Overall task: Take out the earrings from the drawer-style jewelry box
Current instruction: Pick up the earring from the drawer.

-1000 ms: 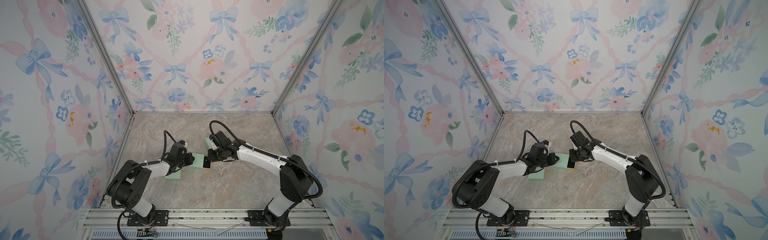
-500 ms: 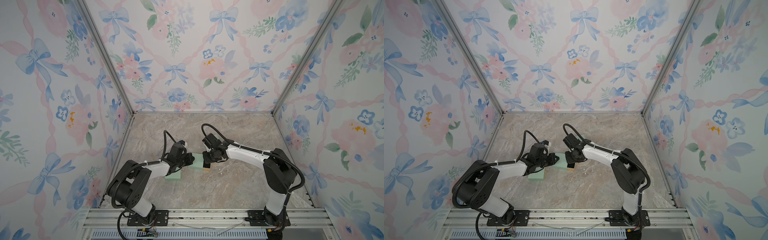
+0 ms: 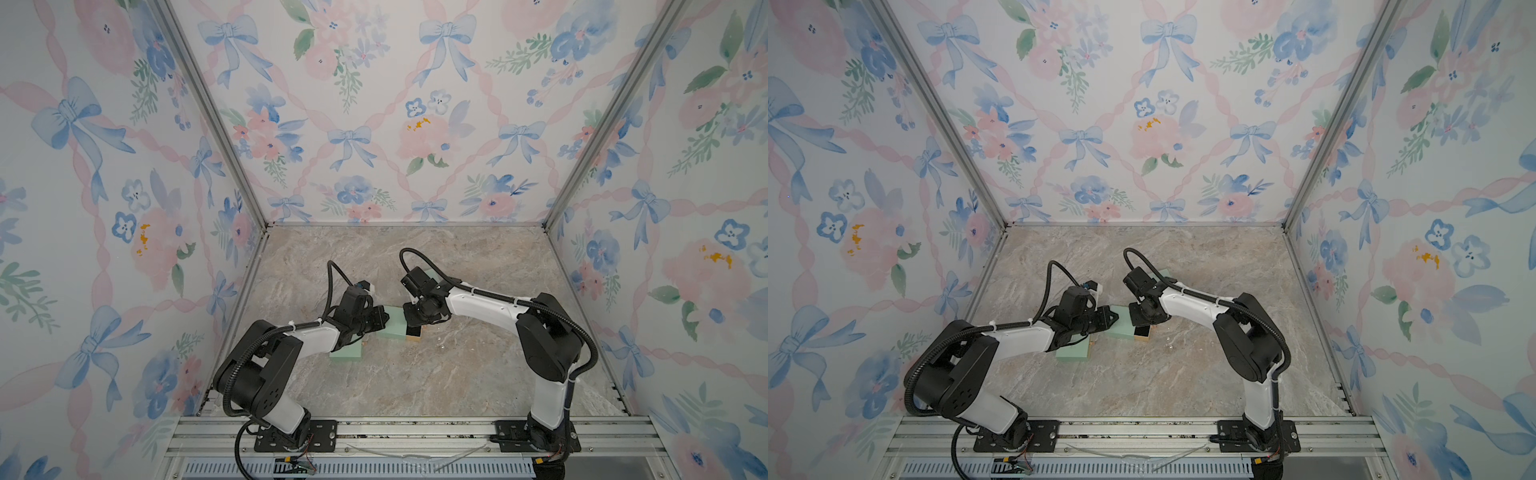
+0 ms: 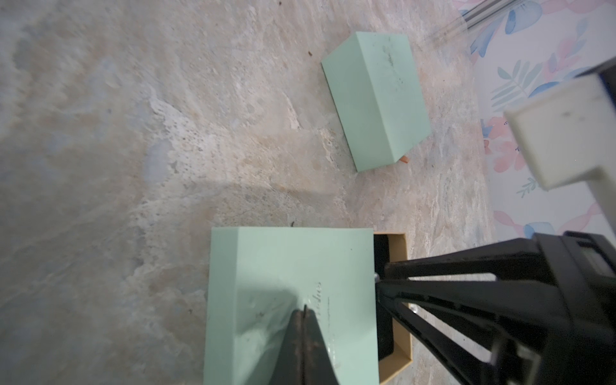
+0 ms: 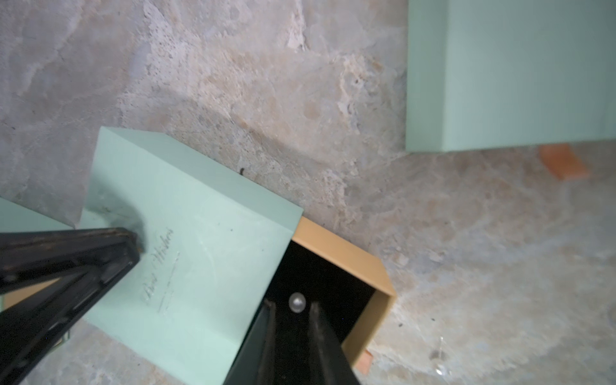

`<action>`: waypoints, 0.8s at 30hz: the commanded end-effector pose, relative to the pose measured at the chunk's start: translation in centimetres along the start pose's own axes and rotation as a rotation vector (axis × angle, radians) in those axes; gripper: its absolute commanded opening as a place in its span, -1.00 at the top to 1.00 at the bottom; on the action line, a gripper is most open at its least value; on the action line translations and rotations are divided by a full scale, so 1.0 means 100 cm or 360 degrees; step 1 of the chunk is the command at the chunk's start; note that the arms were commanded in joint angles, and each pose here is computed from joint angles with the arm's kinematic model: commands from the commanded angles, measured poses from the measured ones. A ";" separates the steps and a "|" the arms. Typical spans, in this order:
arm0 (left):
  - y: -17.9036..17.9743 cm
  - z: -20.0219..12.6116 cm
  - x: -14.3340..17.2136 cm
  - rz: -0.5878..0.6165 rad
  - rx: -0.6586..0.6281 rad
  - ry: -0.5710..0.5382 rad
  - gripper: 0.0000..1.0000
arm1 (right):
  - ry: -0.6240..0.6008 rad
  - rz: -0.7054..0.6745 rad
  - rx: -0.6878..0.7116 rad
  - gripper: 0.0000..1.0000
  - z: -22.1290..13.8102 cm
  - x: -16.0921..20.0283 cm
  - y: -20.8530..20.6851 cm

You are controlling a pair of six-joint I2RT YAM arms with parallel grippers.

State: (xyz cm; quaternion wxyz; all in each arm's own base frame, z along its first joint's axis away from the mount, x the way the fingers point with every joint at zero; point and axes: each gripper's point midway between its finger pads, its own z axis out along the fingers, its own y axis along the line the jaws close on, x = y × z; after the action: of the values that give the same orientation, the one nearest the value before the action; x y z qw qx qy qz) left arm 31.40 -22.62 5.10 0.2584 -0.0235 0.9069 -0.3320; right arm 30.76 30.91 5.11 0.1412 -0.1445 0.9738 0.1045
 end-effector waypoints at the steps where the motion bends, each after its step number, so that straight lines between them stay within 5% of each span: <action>1: 0.056 -0.001 0.054 -0.0084 -0.0309 0.0265 1.00 | 0.0000 -0.0004 0.0032 0.57 -0.001 -0.005 0.002; 24: 0.058 0.001 0.057 -0.0084 -0.0317 0.0276 1.00 | 0.0047 0.0000 0.0041 0.60 0.009 0.000 -0.001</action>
State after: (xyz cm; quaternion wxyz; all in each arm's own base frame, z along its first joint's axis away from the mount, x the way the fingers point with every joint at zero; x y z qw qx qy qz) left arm 31.40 -22.62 5.10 0.2585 -0.0233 0.9069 -0.3319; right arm 31.11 31.15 4.83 0.1390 -0.1445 0.9746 0.1002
